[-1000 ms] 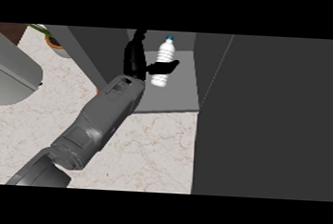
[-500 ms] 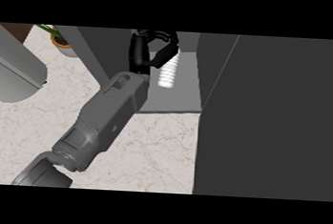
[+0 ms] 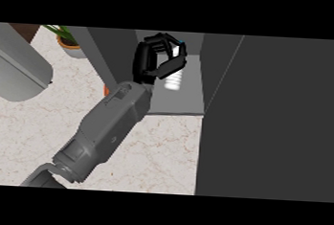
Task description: Pick up the bottled water, place it into the cabinet and close the cabinet
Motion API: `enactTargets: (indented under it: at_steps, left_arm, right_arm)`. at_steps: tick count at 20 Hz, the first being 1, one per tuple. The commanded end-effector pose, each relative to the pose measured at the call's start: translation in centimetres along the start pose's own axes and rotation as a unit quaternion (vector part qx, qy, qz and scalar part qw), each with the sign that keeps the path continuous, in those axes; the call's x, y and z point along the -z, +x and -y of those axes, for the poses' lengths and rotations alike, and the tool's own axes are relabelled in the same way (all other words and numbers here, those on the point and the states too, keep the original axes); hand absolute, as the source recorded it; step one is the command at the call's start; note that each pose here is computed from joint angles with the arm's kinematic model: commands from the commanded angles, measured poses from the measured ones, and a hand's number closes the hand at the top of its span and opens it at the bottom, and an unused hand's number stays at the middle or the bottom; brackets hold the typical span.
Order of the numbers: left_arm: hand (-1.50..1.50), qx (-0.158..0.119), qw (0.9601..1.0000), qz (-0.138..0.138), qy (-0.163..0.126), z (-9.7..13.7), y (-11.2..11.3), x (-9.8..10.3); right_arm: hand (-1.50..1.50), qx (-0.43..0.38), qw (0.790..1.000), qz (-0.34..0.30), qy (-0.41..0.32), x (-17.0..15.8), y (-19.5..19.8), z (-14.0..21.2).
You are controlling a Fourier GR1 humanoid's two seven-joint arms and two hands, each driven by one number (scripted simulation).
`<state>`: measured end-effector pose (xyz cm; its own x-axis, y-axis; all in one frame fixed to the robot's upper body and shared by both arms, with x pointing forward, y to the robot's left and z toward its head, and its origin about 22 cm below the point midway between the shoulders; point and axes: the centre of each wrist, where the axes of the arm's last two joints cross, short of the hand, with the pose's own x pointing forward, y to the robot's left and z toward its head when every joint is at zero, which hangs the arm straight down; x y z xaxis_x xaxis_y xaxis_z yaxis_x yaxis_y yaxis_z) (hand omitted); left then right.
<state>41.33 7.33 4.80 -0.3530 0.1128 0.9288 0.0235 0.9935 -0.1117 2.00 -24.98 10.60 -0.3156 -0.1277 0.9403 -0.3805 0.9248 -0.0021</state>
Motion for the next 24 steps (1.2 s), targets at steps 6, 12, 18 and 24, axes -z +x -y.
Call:
enactTargets:
  at_steps: [6, 12, 18, 24]
  left_arm:
    - [-1.5, -0.14, 0.984, -0.055, -0.095, 1.4, -1.7, -8.0]
    - [-1.5, -0.176, 0.9706, -0.091, -0.137, 1.9, -1.8, -15.0]
    - [-1.5, -0.166, 0.9807, -0.08, -0.064, -3.7, -0.6, -19.4]
    - [-1.5, -0.167, 0.9817, -0.069, -0.059, -8.5, 1.7, -23.6]
  right_arm:
    - [-1.5, -0.011, 1.0, 0.021, 0.008, 1.3, 2.6, -1.5]
    - [-1.5, -0.023, 0.999, 0.014, -0.022, 0.9, 3.3, -1.8]
    - [-1.5, -0.025, 0.999, 0.016, -0.022, 1.3, 3.9, -2.3]
    - [1.5, -0.026, 0.996, -0.011, 0.087, 1.4, 3.3, -2.0]
